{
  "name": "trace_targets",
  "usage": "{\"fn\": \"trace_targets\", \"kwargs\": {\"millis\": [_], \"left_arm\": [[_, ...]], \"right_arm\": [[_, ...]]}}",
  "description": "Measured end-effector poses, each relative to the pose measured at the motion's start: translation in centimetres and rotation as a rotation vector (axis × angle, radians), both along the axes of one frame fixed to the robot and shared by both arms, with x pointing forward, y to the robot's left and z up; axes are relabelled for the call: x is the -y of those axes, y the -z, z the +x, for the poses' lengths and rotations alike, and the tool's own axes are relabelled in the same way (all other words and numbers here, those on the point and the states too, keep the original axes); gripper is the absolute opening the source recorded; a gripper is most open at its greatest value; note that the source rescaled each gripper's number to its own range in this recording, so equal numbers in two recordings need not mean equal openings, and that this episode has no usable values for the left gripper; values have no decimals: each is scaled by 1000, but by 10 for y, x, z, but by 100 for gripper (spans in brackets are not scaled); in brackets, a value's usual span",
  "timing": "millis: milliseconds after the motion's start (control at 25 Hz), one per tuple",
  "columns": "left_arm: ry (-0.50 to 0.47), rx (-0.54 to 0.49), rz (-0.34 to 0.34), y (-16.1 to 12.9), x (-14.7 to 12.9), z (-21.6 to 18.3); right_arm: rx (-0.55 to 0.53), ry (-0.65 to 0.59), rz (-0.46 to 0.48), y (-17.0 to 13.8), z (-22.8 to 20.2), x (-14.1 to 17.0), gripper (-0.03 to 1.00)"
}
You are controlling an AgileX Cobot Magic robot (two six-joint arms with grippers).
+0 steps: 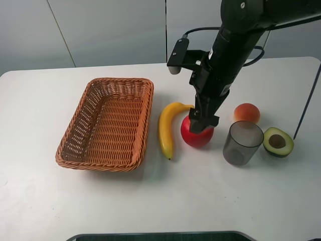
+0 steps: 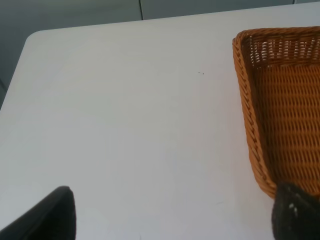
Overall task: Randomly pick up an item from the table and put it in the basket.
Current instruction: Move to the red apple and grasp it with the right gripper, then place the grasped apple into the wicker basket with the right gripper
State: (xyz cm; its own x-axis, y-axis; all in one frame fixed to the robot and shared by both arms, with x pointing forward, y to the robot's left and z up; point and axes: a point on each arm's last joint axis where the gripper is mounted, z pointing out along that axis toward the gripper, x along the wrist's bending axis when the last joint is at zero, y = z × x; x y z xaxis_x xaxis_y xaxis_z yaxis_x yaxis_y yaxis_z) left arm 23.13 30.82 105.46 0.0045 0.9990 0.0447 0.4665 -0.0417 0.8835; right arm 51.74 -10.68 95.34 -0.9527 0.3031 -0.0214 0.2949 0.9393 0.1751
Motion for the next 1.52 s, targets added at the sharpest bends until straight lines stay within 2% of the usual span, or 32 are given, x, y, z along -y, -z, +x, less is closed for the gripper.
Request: {"fn": "trace_targets", "kwargs": {"millis": [1040,1080,1120,1160,1200,1520], "left_arm": [[2,0,4,0,0,0],[2,1,4,0,0,0],[2,0,4,0,0,0],[2,0,4,0,0,0],[2,1,4,0,0,0],[1,0,2,0,0,0]], "right_arm": [[-70,34,-73,53,18,-1,99],[-69,32,-73,53,18,-1,82],[-68,23,-73,53,18,-1,46],[-66,12,-70,52,18,-1,0],[-66,-2,-71,52,18,-1,7],[-82,-12,-70,52,17,-1,6]]}}
